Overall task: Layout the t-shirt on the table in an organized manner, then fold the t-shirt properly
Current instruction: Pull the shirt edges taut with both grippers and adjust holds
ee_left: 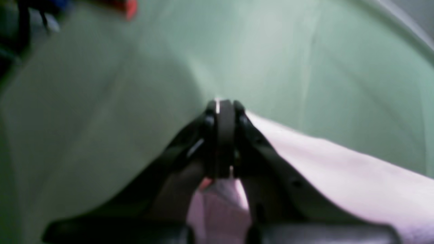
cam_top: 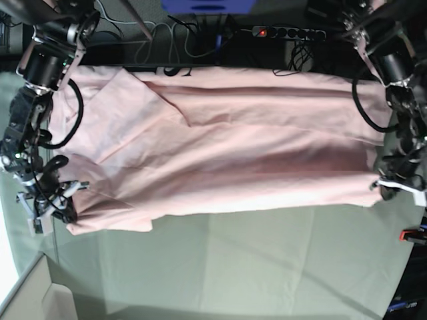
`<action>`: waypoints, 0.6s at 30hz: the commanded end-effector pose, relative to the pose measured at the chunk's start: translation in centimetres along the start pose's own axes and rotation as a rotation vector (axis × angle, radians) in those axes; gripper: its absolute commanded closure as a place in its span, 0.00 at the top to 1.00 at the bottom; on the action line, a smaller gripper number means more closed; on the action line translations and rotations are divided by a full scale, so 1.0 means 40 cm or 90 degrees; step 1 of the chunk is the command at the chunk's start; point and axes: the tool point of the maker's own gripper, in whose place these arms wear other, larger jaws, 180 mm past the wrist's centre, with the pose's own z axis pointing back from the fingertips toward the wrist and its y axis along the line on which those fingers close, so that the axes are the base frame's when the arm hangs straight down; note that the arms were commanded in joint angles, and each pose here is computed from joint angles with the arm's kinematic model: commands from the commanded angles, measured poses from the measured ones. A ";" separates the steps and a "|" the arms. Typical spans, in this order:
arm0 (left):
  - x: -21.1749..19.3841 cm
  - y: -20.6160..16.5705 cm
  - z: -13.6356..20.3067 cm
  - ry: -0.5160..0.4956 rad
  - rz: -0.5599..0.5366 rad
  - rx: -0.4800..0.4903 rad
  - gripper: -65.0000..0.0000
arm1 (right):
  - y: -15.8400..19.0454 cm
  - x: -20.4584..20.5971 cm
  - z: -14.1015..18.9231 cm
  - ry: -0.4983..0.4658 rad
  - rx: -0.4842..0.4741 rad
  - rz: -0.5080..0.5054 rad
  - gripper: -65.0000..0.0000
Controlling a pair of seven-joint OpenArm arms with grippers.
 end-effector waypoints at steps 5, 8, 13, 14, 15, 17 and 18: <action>0.016 0.028 -0.030 -0.001 0.031 0.002 0.01 | -0.019 0.048 0.007 -0.038 -0.007 0.004 0.00; -0.009 0.035 -0.036 0.017 0.043 0.004 0.01 | -0.019 0.048 0.007 -0.038 -0.007 0.004 0.00; -0.037 0.047 -0.038 0.034 0.053 0.014 0.13 | -0.020 0.049 0.007 -0.038 -0.008 0.005 0.00; -0.041 0.048 -0.038 0.036 0.054 0.014 0.19 | -0.020 0.047 0.008 -0.037 -0.007 0.004 0.00; -0.042 0.048 -0.038 0.037 0.055 0.014 0.25 | -0.020 0.047 0.008 -0.037 -0.007 0.004 0.00; -0.036 0.044 -0.038 0.033 0.050 0.009 0.39 | -0.020 0.047 0.008 -0.037 -0.007 0.004 0.00; -0.034 0.043 -0.037 0.034 0.049 0.008 0.45 | -0.020 0.047 0.008 -0.037 -0.007 0.004 0.00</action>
